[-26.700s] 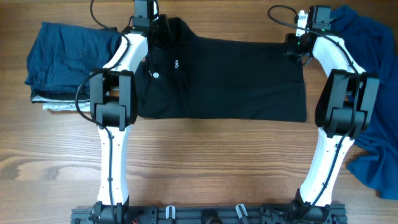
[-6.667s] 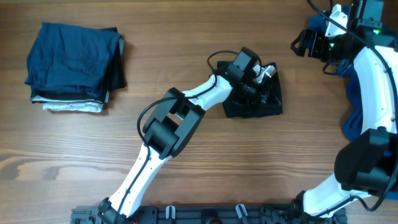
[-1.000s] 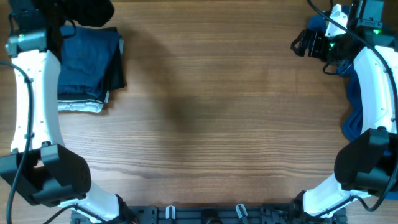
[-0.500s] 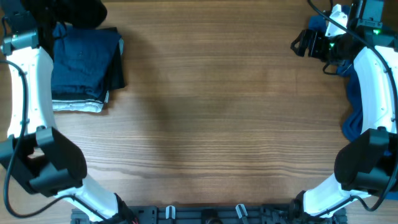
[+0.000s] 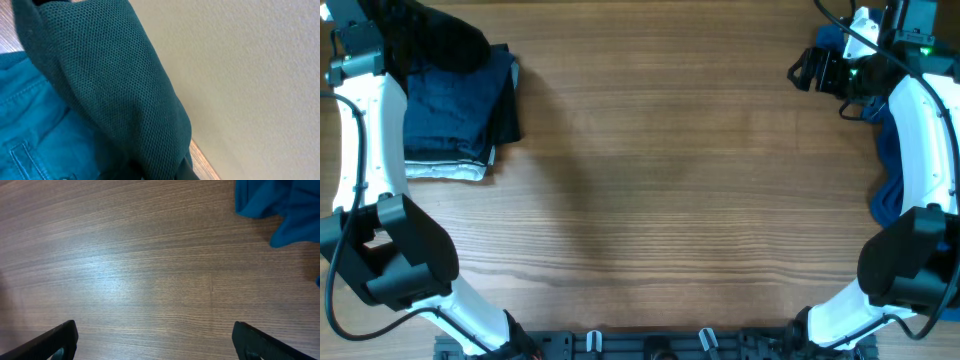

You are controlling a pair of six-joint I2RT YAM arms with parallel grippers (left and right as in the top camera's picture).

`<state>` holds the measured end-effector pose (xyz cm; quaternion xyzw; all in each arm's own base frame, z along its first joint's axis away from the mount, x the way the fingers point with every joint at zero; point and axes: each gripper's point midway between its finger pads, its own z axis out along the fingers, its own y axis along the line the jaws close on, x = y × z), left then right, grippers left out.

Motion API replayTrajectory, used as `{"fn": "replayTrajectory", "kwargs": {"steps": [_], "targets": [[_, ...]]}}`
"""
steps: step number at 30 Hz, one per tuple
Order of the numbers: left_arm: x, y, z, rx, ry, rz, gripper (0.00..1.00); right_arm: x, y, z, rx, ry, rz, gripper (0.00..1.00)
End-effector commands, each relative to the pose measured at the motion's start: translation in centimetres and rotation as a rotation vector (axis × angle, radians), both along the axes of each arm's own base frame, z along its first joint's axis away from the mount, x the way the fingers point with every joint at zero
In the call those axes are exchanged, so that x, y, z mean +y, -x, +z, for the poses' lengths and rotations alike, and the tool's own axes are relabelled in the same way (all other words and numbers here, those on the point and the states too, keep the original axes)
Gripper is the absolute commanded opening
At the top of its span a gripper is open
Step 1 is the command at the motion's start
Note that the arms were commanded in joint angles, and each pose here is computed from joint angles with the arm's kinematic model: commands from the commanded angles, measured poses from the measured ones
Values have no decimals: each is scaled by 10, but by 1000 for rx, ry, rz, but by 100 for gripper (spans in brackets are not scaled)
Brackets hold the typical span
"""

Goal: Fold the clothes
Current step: 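Place the black polo on top of the left clothes stack and release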

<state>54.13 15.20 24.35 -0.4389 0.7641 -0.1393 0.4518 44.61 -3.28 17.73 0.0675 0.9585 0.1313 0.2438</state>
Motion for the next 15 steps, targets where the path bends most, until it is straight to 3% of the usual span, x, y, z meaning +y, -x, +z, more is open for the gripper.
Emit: {"fn": "replayTrajectory", "kwargs": {"steps": [1, 7, 15], "targets": [[17, 2, 7, -16, -34, 28, 4, -1, -1, 5, -13, 10, -7, 99], [38, 17, -4, 8, 77, 167, 4, -1, -1, 5, -13, 10, -6, 100], [36, 29, -20, 72, 149, 225, 4, -1, -1, 5, -13, 10, -7, 99]]}}
